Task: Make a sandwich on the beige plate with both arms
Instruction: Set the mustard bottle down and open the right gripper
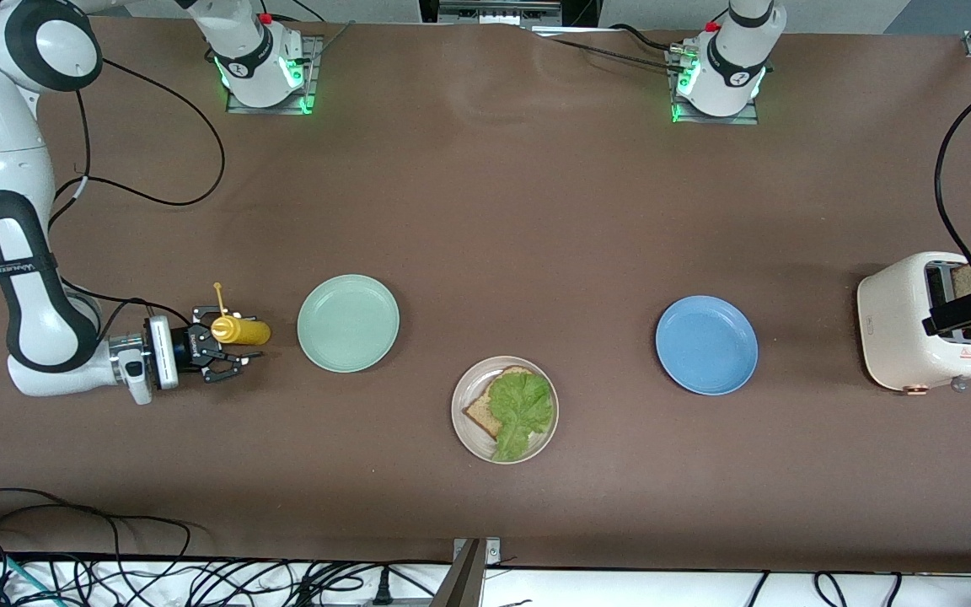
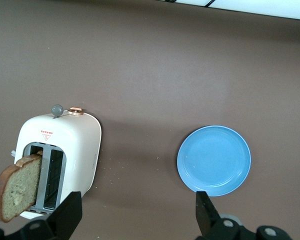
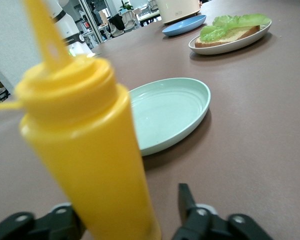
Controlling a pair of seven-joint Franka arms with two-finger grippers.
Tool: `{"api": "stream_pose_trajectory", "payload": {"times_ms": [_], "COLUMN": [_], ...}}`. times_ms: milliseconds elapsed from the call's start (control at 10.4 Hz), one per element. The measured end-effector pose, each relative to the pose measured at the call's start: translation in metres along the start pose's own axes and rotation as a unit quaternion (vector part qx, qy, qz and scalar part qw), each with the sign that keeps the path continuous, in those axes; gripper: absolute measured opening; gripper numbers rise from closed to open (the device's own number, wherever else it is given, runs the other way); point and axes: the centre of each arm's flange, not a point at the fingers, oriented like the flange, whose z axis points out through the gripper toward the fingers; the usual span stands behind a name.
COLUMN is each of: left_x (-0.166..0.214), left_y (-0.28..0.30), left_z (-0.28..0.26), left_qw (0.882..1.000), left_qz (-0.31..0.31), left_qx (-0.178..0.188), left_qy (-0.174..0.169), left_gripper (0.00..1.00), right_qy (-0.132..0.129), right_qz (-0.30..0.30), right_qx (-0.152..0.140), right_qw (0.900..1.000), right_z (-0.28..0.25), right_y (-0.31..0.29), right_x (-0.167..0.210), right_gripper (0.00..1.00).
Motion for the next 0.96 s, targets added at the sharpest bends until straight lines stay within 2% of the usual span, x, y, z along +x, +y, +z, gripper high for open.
{"api": "stream_pose_trajectory", "payload": {"times_ms": [96,192,384,480,672,959], "left_x": [0.000,0.000,0.000,0.000,0.000,0.000], "left_y": [0.000,0.000,0.000,0.000,0.000,0.000], "left_z": [0.000,0.000,0.000,0.000,0.000,0.000], "left_qw": [1.000,1.000,1.000,1.000,1.000,1.000], "left_qz": [0.000,0.000,0.001,0.001,0.002,0.002], "left_qx": [0.000,0.000,0.000,0.000,0.000,0.000], "left_qy": [0.000,0.000,0.000,0.000,0.000,0.000], "left_gripper": [1.00,1.00,1.00,1.00,1.00,1.00], "right_qy": [0.000,-0.003,-0.011,-0.024,-0.073,-0.160], "right_qz": [-0.001,-0.001,-0.004,-0.010,-0.024,-0.042], "right_qx": [-0.003,-0.004,0.003,0.005,0.006,-0.008], "right_qw": [1.000,1.000,1.000,1.000,0.997,0.986], "right_z": [-0.003,-0.007,-0.016,-0.031,-0.073,-0.127], "right_y": [0.000,-0.002,-0.006,-0.008,-0.014,-0.025], "right_x": [-0.002,-0.005,-0.011,-0.012,-0.004,0.033], "right_gripper": [0.94,1.00,1.00,1.00,1.00,1.00]}}
